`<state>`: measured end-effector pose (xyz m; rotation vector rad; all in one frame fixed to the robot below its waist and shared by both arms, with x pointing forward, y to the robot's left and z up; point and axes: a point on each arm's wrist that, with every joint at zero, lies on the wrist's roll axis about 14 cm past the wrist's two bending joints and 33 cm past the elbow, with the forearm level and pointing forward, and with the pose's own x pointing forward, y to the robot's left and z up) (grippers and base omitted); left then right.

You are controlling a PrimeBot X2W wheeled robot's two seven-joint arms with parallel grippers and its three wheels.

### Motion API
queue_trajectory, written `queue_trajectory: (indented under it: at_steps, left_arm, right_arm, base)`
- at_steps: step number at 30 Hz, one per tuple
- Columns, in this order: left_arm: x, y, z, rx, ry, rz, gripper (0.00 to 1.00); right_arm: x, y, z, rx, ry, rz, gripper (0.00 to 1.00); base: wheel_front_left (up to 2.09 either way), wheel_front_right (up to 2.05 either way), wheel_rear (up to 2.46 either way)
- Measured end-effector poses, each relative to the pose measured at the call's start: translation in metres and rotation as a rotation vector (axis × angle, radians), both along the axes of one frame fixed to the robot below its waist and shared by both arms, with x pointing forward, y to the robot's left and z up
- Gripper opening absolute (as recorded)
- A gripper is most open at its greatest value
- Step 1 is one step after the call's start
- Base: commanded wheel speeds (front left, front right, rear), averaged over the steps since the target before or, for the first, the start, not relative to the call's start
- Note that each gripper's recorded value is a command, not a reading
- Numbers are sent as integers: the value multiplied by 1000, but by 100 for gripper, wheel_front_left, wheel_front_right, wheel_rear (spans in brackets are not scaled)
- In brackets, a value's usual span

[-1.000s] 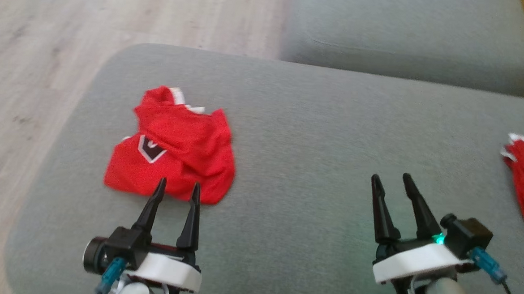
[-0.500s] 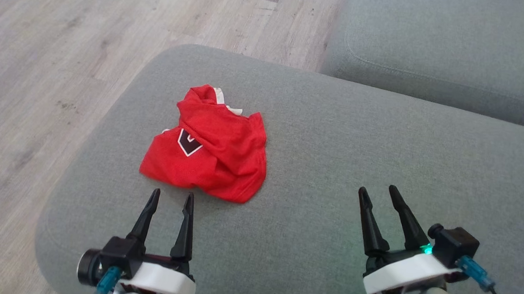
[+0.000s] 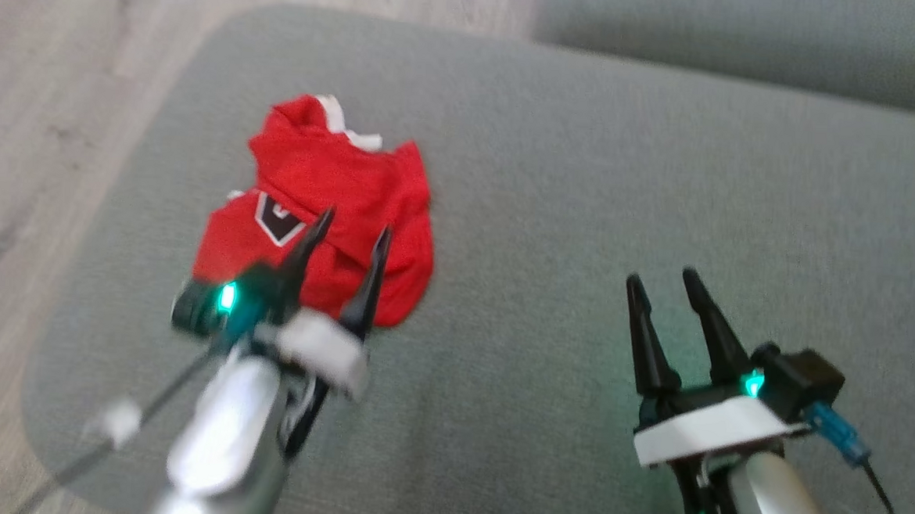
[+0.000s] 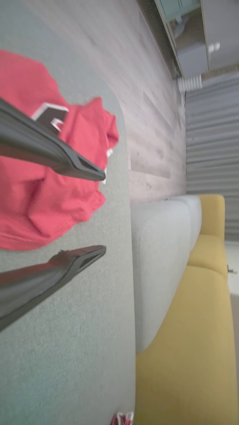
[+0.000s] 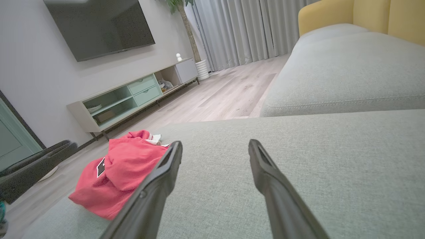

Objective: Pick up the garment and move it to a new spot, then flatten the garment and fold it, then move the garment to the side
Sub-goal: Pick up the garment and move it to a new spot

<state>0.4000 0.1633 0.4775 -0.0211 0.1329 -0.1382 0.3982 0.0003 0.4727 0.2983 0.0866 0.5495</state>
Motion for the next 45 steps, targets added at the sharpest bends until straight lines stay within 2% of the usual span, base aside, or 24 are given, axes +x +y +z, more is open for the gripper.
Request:
queue_trajectory:
  at_steps: [5,12,21,22,23,29,33,37,45]
  left_arm:
    - [50,-11,-24,57,165,-66,100]
    - [92,-24,-80,136,397,-132,100]
    - [108,-27,-118,153,520,-127,99]
    - [111,-27,-118,147,527,-122,45]
    - [112,-27,-118,143,532,-120,0]
    - [112,-29,-109,116,484,-113,0]
    - [119,-52,-83,72,342,-165,0]
    - [133,-103,-33,35,132,-294,0]
    - [145,-203,78,-79,-165,-542,0]
  right_arm:
    - [19,-11,-9,7,13,-37,100]
    - [34,-39,-19,6,24,-118,100]
    - [37,-60,-32,-4,50,-173,100]
    - [37,-62,-32,-6,52,-178,100]
    - [37,-63,-33,-7,53,-181,100]
    - [35,-66,-24,-2,35,-191,100]
    - [31,-71,-14,6,19,-204,100]
    - [27,-81,-4,25,5,-237,100]
    - [12,-101,11,70,-4,-297,100]
  base:
    - [0,0,0]
    - [0,0,0]
    - [0,0,0]
    - [0,0,0]
    - [0,0,0]
    - [0,0,0]
    - [0,0,0]
    - [0,0,0]
    - [0,0,0]
